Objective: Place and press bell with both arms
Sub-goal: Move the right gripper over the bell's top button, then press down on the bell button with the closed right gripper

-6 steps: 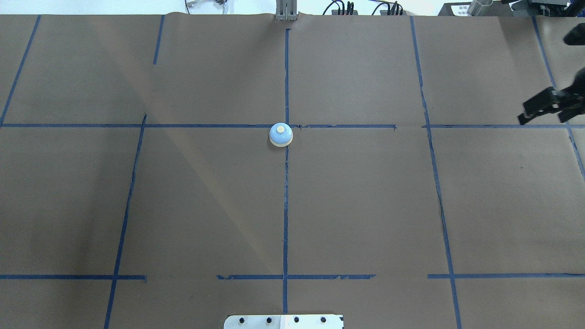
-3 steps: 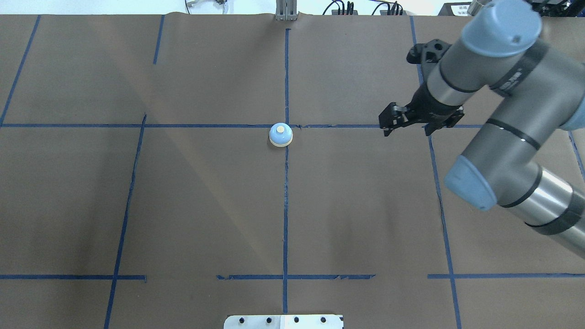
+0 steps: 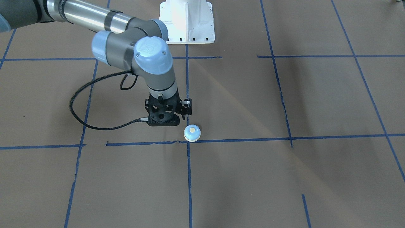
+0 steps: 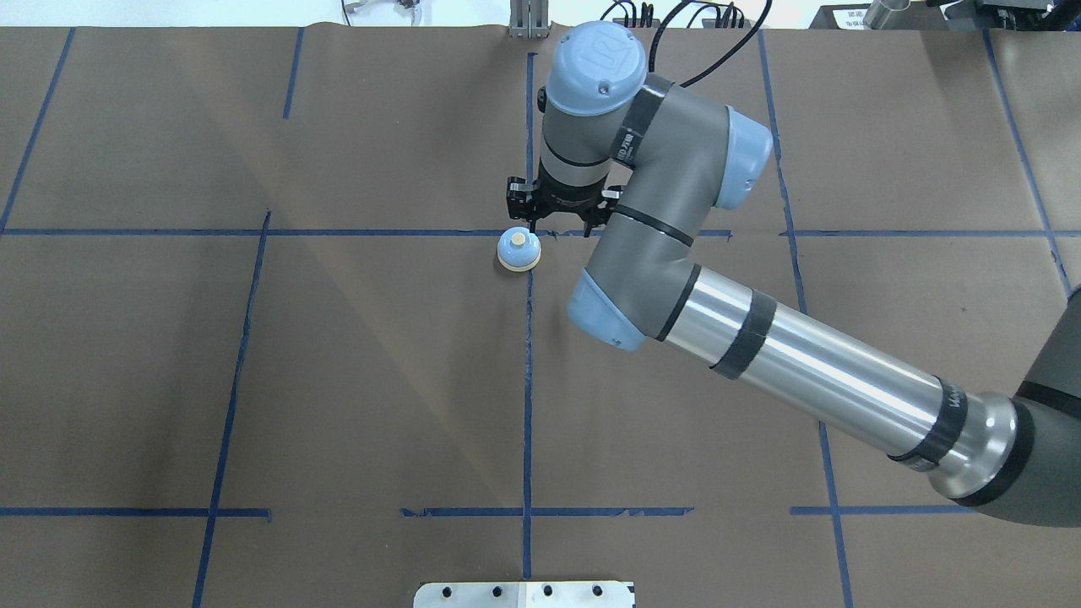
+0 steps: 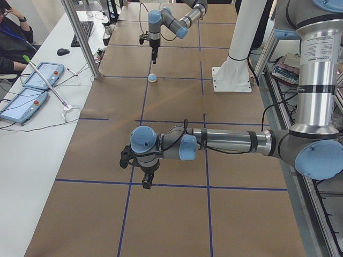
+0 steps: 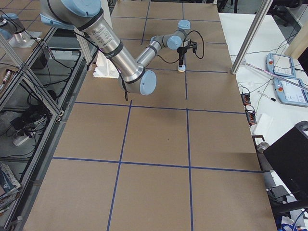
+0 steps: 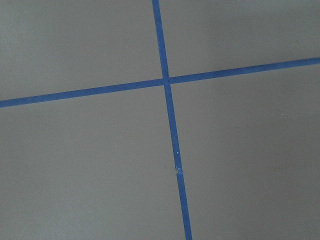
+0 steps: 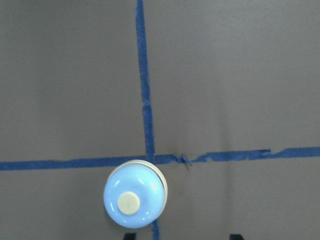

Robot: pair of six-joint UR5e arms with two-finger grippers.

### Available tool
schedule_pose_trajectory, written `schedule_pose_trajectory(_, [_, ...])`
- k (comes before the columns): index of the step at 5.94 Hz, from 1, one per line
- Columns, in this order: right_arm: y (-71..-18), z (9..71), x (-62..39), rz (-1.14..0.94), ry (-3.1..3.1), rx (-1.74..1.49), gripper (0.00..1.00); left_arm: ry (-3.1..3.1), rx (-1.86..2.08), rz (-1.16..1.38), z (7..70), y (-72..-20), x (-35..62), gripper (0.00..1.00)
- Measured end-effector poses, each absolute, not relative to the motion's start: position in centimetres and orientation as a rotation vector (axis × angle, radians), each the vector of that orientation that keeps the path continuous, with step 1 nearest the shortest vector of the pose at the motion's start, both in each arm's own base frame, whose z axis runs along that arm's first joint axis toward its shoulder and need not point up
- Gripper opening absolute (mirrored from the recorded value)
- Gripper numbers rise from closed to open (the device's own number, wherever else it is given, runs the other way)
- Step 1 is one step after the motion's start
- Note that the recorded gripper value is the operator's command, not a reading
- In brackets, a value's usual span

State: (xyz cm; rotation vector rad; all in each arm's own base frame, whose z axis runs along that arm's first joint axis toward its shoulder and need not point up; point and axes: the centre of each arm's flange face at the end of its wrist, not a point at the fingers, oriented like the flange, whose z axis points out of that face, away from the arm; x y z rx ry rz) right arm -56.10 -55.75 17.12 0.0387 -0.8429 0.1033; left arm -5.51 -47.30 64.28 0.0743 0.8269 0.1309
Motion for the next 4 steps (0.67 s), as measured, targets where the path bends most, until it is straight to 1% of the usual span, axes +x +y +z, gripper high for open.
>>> schedule_pose_trajectory(2, [-57.3, 16.5, -59.3, 0.121, -0.844, 0.037, 0.02, 0.831, 0.075, 0.131, 64.2, -47.3, -5.5, 1.00])
schedule_pose_trajectory(4, [-57.0, 16.6, -61.1, 0.109, -0.827, 0.031, 0.02, 0.832, 0.072, 0.130, 64.3, -47.2, -5.5, 1.00])
